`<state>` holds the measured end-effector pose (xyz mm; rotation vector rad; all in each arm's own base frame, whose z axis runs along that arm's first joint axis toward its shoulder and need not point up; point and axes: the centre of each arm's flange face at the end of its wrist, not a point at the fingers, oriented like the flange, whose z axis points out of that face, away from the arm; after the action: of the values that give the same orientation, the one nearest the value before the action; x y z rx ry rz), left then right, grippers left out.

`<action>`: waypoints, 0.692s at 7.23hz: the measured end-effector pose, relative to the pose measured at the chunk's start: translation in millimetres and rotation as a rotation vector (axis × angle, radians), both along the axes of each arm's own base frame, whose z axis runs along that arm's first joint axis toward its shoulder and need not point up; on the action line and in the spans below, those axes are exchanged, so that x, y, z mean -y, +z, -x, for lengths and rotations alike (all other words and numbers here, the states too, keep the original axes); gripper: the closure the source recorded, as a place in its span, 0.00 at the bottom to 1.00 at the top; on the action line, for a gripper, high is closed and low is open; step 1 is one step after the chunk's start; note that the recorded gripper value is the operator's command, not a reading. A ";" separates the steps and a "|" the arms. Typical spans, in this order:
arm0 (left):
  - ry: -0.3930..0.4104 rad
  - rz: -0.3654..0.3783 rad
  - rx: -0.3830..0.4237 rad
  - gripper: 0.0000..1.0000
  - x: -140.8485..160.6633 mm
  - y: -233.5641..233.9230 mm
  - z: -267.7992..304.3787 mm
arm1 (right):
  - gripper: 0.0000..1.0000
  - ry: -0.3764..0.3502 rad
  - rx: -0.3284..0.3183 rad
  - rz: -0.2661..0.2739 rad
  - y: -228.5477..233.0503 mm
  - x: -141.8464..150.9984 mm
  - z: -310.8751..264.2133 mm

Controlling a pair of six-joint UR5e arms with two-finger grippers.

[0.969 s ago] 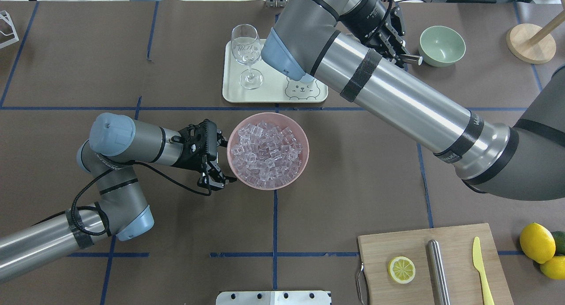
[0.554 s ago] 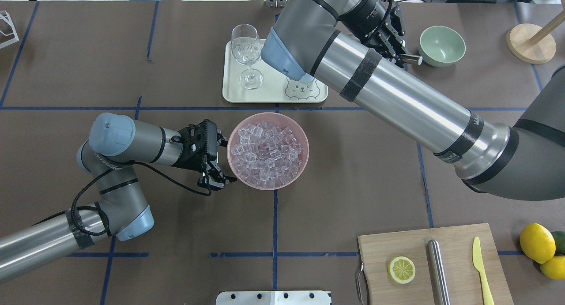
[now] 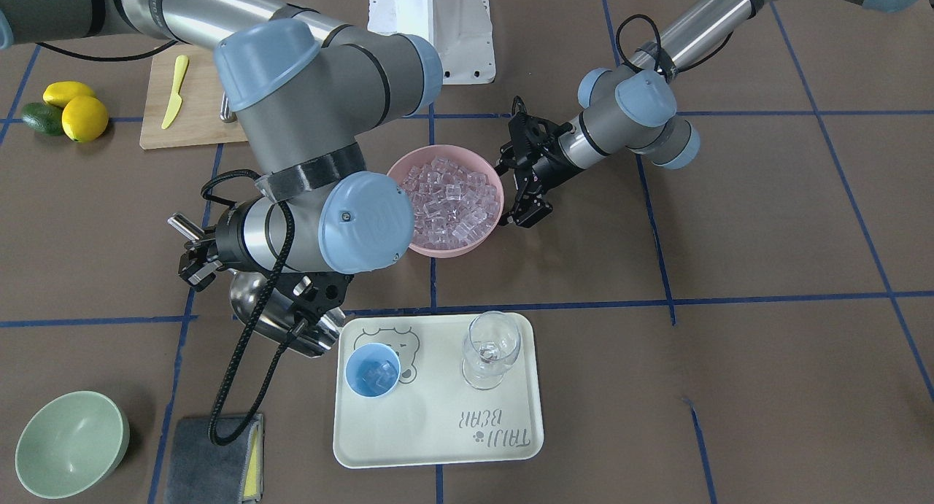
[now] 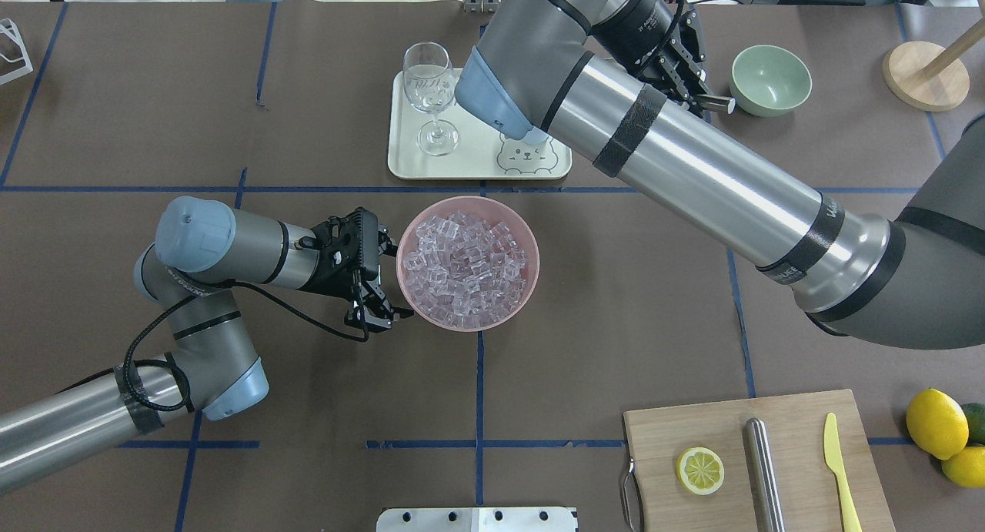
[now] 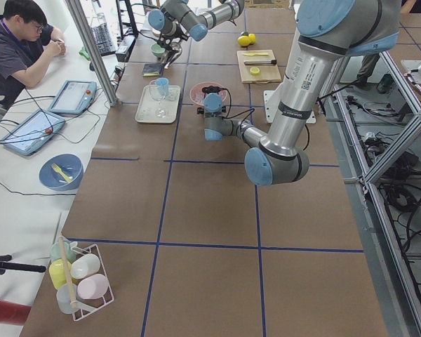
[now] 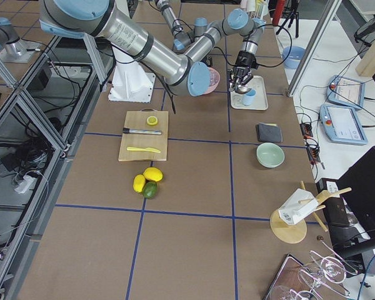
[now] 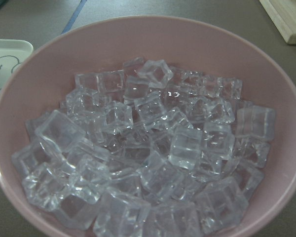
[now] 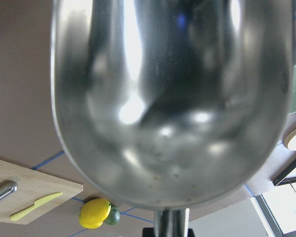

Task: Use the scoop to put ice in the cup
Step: 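Tilt the scoop with the right gripper to pour ice into the cup, then bring the empty scoop back and lower it to the table with the right gripper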

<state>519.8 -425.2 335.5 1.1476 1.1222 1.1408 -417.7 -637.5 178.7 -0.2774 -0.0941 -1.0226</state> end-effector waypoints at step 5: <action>0.000 0.001 0.001 0.00 -0.2 0.8 0.3 | 1.00 0.244 0.157 0.061 41.3 -31.2 -58.3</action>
<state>519.5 -425.0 336.3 1.1465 1.1218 1.1408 -359.4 -606.3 220.0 -0.2345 -0.2946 -0.7989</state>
